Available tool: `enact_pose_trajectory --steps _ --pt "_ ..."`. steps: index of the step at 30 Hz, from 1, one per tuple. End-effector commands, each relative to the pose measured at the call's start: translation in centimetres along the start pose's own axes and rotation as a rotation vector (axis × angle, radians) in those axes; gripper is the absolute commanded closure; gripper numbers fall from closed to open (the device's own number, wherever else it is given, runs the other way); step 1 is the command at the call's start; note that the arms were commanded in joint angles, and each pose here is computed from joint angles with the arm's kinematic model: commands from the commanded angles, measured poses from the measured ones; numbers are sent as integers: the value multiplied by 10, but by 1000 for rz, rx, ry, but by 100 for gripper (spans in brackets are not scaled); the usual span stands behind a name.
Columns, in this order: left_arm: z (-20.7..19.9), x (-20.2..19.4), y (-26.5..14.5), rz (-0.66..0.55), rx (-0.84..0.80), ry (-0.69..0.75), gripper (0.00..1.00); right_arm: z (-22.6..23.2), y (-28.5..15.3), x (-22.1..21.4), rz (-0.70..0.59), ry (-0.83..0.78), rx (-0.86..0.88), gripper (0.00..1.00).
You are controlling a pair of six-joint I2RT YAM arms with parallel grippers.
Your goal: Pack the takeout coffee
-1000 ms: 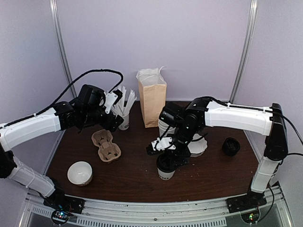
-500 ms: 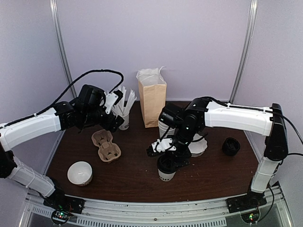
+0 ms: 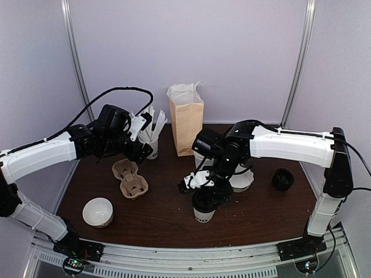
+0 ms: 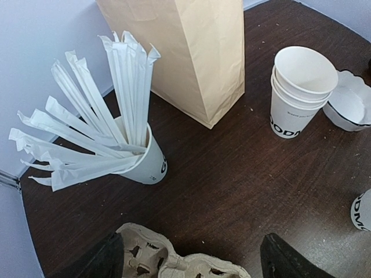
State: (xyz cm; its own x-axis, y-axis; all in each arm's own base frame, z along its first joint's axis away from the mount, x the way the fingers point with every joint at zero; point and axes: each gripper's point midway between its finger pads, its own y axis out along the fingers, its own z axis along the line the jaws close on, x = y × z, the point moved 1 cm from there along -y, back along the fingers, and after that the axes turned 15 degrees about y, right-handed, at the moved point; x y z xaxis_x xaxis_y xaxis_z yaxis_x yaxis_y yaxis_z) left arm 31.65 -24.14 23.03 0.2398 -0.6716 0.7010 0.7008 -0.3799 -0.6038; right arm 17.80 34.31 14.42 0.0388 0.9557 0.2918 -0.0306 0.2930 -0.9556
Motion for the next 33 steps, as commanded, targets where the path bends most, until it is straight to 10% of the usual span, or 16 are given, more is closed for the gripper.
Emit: enact_pose_trajectory --steps 1,19,33 --pt "4 6 0 -14 -1 -16 15 3 -4 3 -7 -1 1 25" --pt "9 6 -1 -15 0 -25 15 -34 -92 -37 -151 238 -88 27" --pt "9 8 -4 -23 -14 -35 15 -166 -154 -187 -222 837 -400 27"
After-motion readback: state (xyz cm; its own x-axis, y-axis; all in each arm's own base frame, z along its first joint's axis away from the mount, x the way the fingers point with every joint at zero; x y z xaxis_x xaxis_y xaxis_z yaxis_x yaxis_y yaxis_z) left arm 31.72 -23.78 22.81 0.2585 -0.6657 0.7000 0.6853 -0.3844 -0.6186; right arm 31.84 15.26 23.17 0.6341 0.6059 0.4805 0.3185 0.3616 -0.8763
